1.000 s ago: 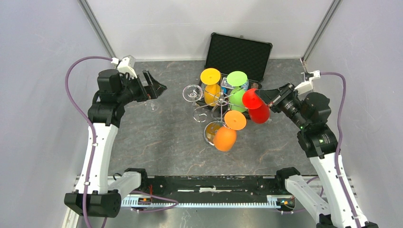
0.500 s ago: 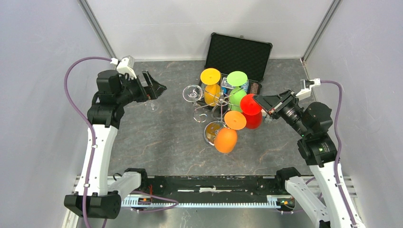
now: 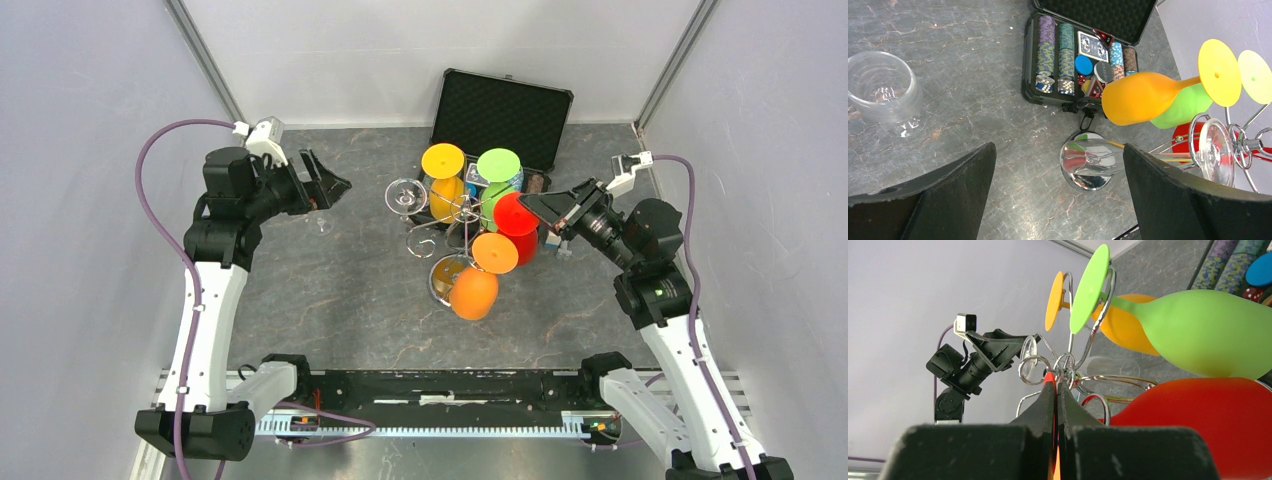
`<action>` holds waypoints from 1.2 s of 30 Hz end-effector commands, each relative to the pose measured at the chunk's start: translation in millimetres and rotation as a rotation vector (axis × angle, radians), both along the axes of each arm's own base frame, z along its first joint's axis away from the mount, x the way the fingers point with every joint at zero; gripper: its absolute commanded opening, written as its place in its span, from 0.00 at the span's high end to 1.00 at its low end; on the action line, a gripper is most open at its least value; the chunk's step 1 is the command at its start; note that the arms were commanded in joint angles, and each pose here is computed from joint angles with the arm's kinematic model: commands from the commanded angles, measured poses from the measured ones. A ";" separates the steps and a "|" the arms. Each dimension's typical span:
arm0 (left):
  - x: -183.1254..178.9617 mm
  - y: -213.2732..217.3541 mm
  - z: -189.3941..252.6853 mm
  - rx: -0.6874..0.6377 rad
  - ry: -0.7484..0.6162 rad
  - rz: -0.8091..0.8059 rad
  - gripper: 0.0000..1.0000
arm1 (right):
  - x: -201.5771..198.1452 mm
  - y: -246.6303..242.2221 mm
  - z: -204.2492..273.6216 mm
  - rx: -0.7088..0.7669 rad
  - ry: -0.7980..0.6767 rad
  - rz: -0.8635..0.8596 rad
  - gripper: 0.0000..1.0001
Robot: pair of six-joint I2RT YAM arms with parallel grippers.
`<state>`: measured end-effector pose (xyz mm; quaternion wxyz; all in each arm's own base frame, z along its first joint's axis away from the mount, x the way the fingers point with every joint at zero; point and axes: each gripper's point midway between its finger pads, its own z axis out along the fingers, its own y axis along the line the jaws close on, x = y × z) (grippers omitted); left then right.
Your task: Take the wine glass off the wine glass rack
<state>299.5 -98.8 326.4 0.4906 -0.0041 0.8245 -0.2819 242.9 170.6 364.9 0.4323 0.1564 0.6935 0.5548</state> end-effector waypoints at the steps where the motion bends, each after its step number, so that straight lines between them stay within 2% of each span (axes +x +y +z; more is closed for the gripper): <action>1: 2.0 -1.5 18.6 -0.017 -0.063 -0.004 0.00 | 5.3 -0.4 28.5 0.008 -0.132 -0.006 1.00; 14: -1.4 0.3 49.5 -0.037 -0.134 0.021 0.00 | 36.1 -6.4 38.6 -0.018 -0.202 -0.091 1.00; 20: 1.3 11.8 45.9 0.005 -0.125 0.080 0.00 | 44.7 -13.7 40.3 -0.021 -0.211 -0.150 1.00; 29: -0.2 19.7 58.6 0.017 -0.149 0.128 0.00 | 47.4 -56.8 54.7 -0.102 -0.231 -0.399 1.00; 36: -9.5 2.9 86.9 -0.060 -0.214 0.048 0.00 | 34.4 -79.8 94.5 -0.119 -0.332 -0.516 1.00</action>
